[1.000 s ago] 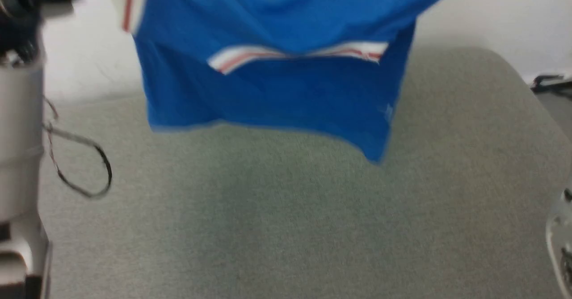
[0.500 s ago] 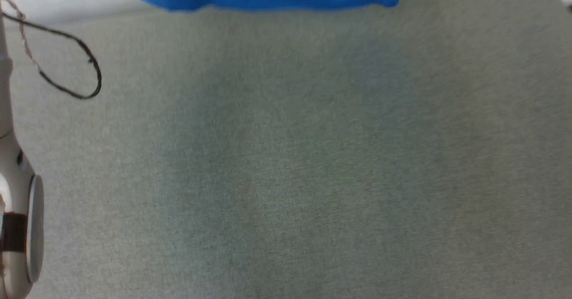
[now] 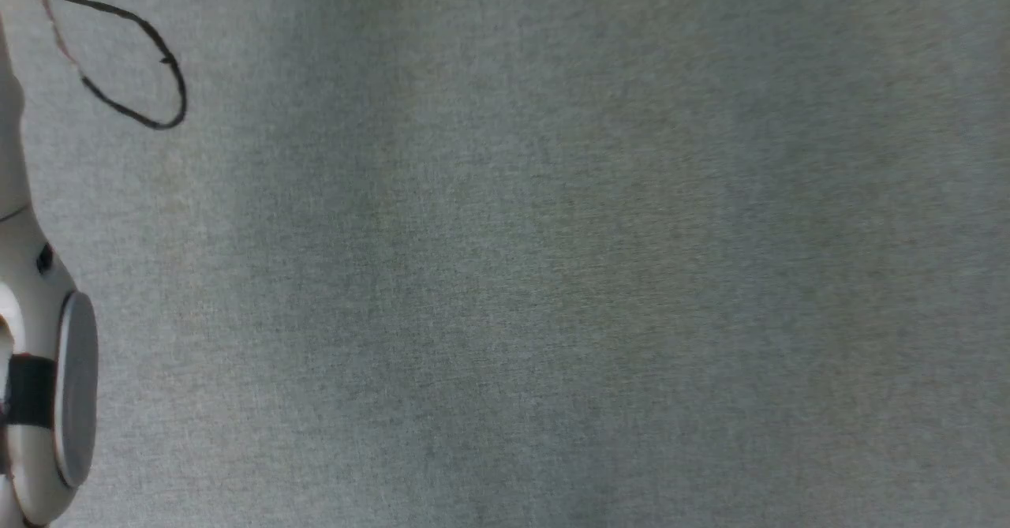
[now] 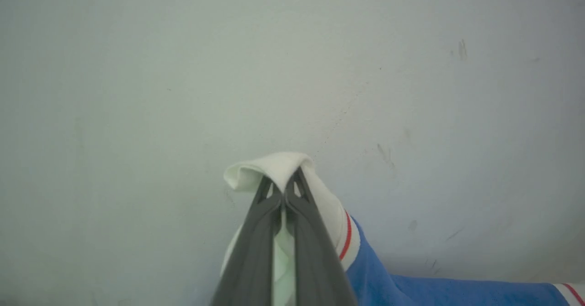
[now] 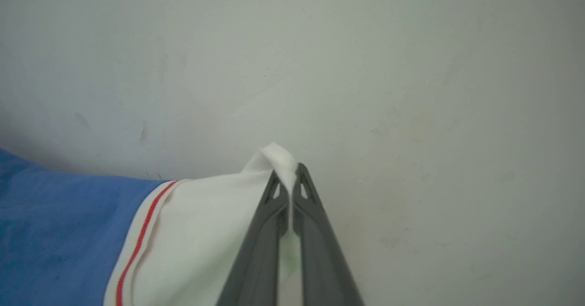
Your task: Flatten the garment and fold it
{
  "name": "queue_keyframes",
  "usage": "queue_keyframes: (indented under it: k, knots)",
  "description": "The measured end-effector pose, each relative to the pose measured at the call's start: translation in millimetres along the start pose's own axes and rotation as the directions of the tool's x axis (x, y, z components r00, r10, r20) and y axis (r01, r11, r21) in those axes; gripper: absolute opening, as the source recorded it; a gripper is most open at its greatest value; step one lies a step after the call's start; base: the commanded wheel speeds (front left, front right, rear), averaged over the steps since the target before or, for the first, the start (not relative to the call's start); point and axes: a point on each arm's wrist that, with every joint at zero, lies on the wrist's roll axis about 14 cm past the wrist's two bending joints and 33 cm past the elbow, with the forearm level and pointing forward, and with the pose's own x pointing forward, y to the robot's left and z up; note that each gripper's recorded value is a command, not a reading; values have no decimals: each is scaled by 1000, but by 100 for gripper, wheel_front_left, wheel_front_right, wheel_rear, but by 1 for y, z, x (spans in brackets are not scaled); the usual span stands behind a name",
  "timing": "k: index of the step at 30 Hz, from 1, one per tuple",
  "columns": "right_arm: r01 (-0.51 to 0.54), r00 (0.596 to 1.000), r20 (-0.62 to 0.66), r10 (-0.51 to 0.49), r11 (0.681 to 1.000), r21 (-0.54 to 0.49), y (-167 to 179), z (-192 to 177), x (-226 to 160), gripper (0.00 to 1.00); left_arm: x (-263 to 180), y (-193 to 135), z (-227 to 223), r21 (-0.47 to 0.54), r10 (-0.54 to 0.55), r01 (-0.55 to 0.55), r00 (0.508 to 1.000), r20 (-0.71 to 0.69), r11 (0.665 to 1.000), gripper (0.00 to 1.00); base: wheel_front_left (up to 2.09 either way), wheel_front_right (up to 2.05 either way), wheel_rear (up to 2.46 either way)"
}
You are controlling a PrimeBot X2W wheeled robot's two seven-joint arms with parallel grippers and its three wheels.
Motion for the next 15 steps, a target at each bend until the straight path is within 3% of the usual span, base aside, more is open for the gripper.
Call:
queue_keyframes:
  k: [8, 15]
  knots:
    - [-123, 992, -27, 125, 991, 50, 40, -45, 10, 0, -11, 27, -66, -27, -11, 7, 987, -159, 1000, 0, 0, 0, 0]
    - [-145, 985, -65, 160, 971, 189, 34, -75, -31, 0, -51, 23, -79, -114, -70, 42, 966, -250, 993, 0, 0, 0, 0]
